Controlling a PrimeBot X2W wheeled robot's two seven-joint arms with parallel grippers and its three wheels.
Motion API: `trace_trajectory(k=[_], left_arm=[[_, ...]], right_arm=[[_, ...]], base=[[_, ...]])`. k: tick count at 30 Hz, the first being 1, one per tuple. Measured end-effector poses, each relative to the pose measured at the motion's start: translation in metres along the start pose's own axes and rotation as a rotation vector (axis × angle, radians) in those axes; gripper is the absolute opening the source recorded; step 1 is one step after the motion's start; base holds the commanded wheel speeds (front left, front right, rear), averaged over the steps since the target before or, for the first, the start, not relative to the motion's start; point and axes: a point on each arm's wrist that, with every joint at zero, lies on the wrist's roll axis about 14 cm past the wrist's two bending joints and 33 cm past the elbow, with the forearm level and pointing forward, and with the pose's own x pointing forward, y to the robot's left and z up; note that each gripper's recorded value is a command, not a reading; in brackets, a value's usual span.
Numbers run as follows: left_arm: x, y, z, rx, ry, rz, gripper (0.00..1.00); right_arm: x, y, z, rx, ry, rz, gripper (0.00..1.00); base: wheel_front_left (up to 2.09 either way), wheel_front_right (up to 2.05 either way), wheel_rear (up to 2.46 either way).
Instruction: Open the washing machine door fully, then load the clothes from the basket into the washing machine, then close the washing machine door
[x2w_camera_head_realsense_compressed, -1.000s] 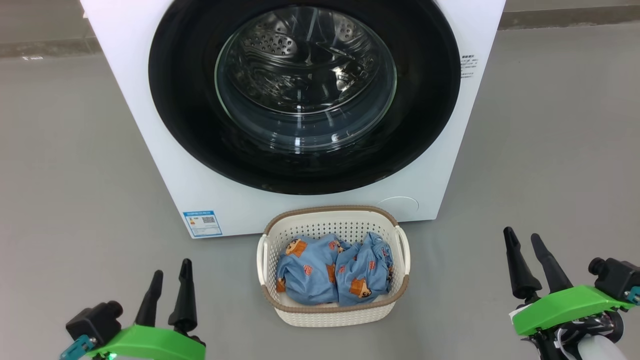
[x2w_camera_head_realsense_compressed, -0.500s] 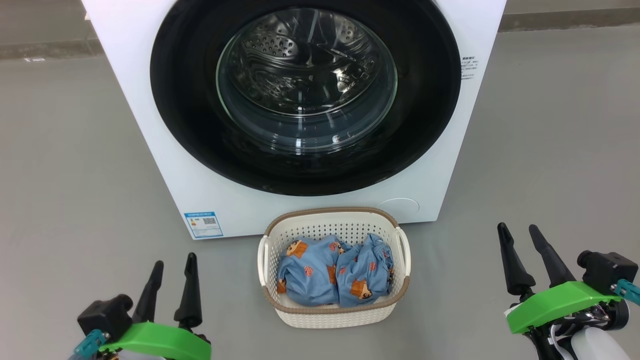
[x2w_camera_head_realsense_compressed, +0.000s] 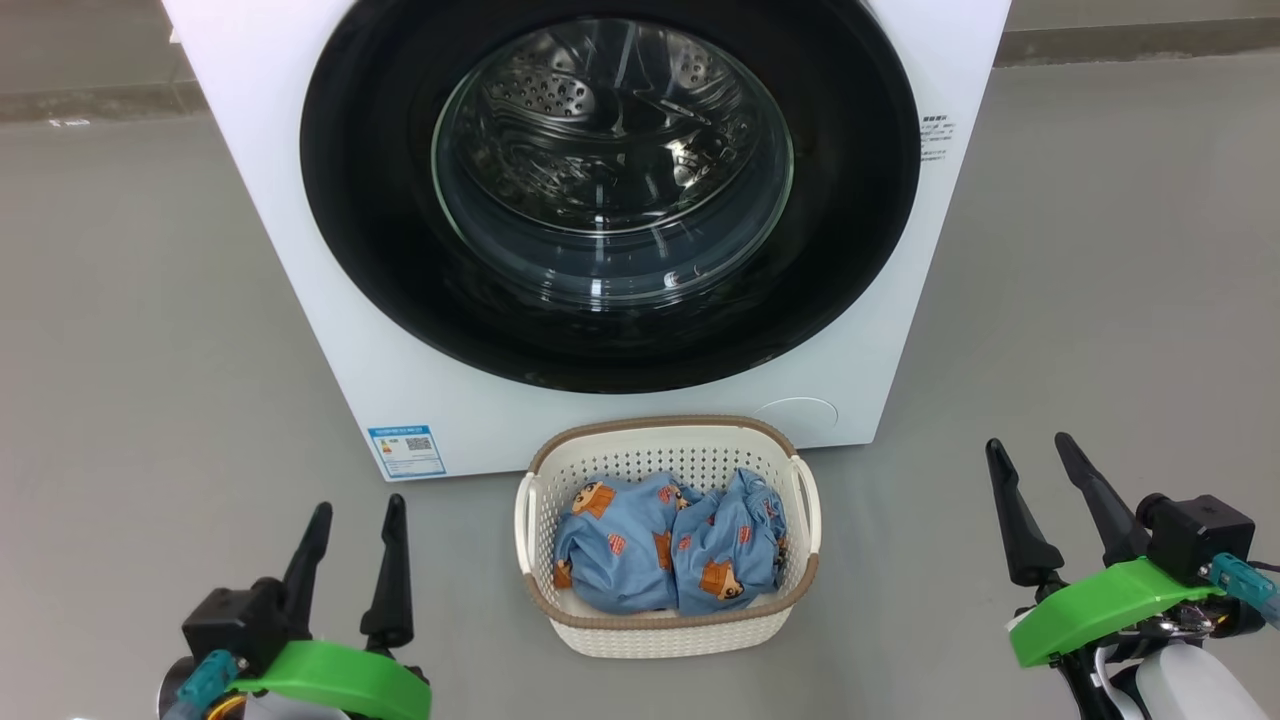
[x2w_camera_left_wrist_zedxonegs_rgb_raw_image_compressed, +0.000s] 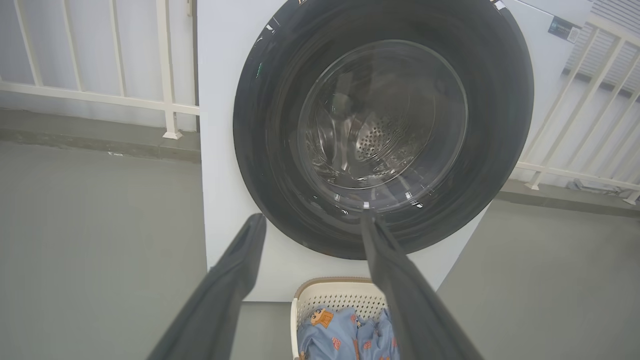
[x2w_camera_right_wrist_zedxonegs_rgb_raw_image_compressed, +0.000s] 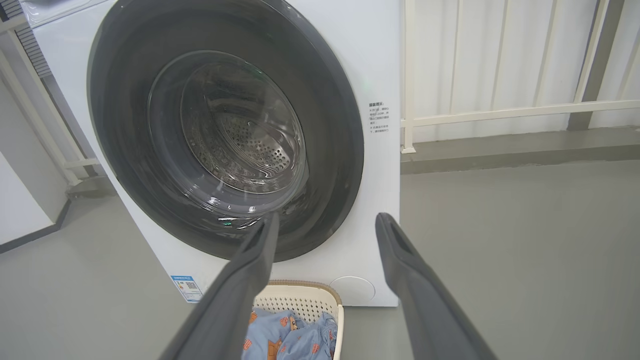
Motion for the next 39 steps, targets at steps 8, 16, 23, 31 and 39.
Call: trace_trajectory(k=[8,16,23,31,39], left_arm=[[-0.0006,0.0000,-0.0010,0.020,0.001,-0.003,1.00],[-0.0009,0.0005,-0.0015,0.020,0.003,-0.002,1.00],[-0.0016,0.0006,-0.0006,0.021,0.001,-0.001,1.00],[-0.0018,0.0012,0.0004,0.033,-0.002,-0.001,1.00],[-0.0012,0.0003,0.0008,0.038,-0.003,-0.004,1.00]], right_arm=[[-0.0002,-0.0022,0.0020,-0.023,-0.007,-0.003,1.00],[0.0016,-0.0050,0.0064,-0.023,-0.020,-0.012,1.00],[0.0011,-0.0049,0.0078,-0.022,-0.024,-0.013,1.00],[0.0009,-0.0040,0.0067,-0.022,-0.021,-0.010,1.00],[-0.0003,-0.0032,0.0045,-0.024,-0.014,-0.008,1.00]], base=[[0.00,0.00,0.00],[0.00,0.00,0.00],[0.00,0.00,0.00],[0.00,0.00,0.00],[0.00,0.00,0.00]])
